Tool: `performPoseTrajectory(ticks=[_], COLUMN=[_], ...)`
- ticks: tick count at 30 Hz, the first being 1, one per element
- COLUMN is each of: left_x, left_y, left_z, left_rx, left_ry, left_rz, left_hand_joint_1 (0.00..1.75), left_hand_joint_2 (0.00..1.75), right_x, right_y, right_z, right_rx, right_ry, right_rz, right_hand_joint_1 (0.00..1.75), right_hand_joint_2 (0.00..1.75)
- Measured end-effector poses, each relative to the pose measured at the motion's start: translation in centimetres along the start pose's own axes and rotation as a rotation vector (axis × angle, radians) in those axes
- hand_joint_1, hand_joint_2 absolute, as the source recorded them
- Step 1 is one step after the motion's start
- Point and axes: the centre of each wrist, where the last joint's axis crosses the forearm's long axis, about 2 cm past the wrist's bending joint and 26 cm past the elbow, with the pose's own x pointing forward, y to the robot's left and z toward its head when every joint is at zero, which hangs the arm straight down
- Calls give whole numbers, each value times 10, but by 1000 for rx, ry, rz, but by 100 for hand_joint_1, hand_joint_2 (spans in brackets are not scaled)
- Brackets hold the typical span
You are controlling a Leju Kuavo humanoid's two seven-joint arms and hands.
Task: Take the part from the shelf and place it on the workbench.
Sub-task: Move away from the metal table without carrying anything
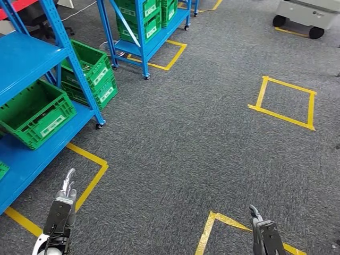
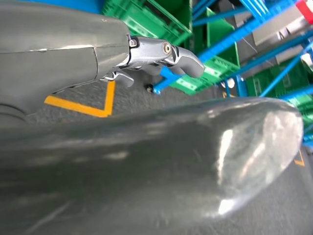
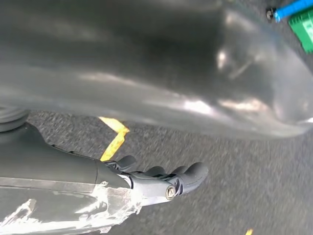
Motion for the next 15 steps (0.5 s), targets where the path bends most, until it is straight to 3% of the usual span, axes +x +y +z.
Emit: performPoseTrajectory(ticks=[15], left_x=[0], left_y=[-2], left_z=[0], left_rx=[-1], left_ry=[9], left_rz=[18], left_hand_joint_1=[0], left_hand_joint_2=[0], right_x=[-1], right_y=[0], right_z=[1], right_rx=[0], right_ry=[4], right_rz=[5], right_hand_joint_1=[0], right_hand_joint_2=[0])
